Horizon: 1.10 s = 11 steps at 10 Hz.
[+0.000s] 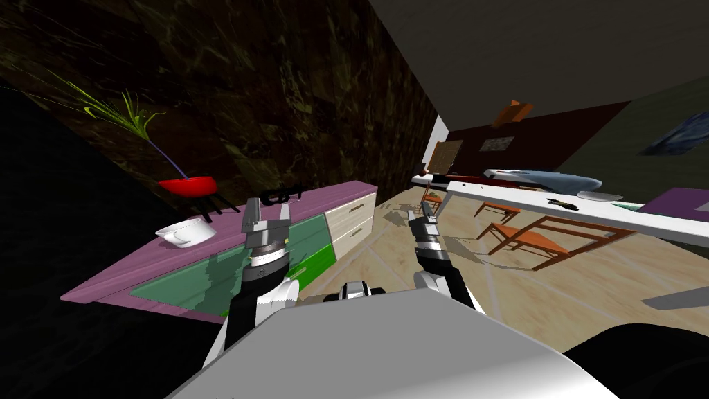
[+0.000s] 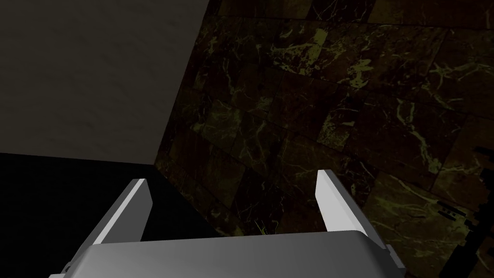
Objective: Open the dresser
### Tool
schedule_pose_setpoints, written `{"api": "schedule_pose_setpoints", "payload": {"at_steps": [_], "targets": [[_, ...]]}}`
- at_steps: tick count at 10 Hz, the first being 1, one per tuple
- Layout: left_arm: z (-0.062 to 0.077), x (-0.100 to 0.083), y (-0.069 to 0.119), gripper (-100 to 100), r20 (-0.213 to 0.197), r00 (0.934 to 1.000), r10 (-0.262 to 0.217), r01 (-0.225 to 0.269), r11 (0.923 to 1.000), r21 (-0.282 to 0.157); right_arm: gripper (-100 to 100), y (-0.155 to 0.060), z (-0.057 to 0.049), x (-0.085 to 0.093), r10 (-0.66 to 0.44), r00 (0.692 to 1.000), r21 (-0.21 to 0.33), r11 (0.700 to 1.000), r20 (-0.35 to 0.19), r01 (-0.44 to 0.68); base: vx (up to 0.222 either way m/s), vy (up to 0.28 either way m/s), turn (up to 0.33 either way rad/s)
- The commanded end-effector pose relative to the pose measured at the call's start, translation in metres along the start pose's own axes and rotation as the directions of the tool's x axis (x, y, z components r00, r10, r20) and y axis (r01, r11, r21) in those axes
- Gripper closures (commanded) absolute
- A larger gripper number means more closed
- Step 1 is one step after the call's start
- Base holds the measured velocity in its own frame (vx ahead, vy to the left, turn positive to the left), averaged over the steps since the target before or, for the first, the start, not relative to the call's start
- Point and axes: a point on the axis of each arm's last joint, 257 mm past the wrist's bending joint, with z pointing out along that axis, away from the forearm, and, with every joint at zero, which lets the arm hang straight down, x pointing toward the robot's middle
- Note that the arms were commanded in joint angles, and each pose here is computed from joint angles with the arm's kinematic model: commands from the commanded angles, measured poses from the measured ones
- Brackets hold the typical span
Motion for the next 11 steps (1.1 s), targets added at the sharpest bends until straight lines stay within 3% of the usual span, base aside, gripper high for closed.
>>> {"api": "schedule_pose_setpoints", "payload": {"at_steps": [1,6,11], "targets": [[-0.005,0.008,0.015,-100,-0.069,0.9975,0.017,-0.019,0.9992,-0.035,0,0.0,0.0,0.0,0.0,1.0,0.0,1.0,0.0,0.0,0.054,-0.071,0.032],[-0.022,0.0,0.064,-100,-0.121,0.9921,0.034,-0.051,0.9884,-0.143,0,0.0,0.0,0.0,0.0,1.0,0.0,1.0,0.0,0.0,0.108,-0.106,0.046],[-0.045,-0.024,0.119,-100,-0.103,0.9939,0.041,-0.067,0.9622,-0.264,0,0.0,0.0,0.0,0.0,1.0,0.0,1.0,0.0,0.0,0.13,-0.149,0.059]]}}
